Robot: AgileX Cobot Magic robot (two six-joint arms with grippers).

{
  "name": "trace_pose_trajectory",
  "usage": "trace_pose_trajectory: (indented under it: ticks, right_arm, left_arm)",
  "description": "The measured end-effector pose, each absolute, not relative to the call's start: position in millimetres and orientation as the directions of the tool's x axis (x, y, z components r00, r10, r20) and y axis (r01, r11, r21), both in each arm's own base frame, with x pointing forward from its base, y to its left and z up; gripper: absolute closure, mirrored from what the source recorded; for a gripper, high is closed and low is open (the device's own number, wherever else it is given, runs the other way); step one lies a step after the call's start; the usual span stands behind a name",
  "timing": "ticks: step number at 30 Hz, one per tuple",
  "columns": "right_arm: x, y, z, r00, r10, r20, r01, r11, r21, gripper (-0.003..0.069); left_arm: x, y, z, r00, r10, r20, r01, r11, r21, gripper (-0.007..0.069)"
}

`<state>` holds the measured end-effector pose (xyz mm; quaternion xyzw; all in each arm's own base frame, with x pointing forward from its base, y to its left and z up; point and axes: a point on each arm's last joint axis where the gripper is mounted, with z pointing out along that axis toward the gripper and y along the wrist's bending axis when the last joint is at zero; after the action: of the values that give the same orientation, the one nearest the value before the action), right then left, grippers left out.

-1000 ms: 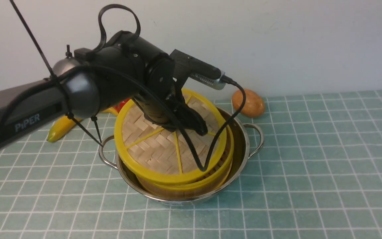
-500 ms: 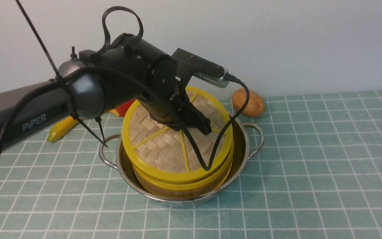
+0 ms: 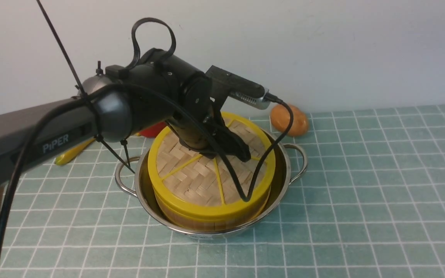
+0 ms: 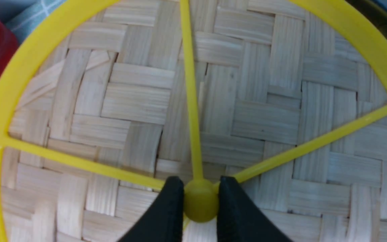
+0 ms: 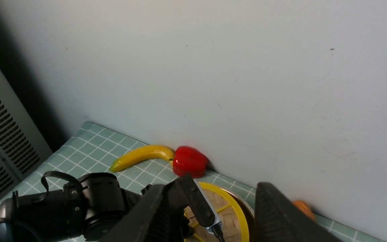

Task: Place the steamer in the pot on the blue tablecloth, and put the lid on the steamer.
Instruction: 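Place the yellow bamboo steamer lid onto the steamer in the pot with the left gripper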

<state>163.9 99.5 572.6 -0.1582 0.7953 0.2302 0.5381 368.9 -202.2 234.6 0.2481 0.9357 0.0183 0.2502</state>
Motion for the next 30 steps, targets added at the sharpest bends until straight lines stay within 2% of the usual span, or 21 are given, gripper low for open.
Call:
trace_pose_trajectory:
  ticks: [14,30]
  right_arm:
    - [163.9,99.5,572.6,-0.371,-0.004,-0.929,-0.499,0.844,0.196,0.0302]
    - [163.9,99.5,572.6,-0.369,-0.007,-0.929,-0.501,0.844,0.192,0.0302]
  left_arm:
    - [372.7,-204.3,227.9,-0.750,0.479,-0.456,0.459,0.873,0.163,0.0509]
    - [371.2,-203.9,230.6,-0.776,0.431,-0.460,0.406,0.900,0.159,0.0509]
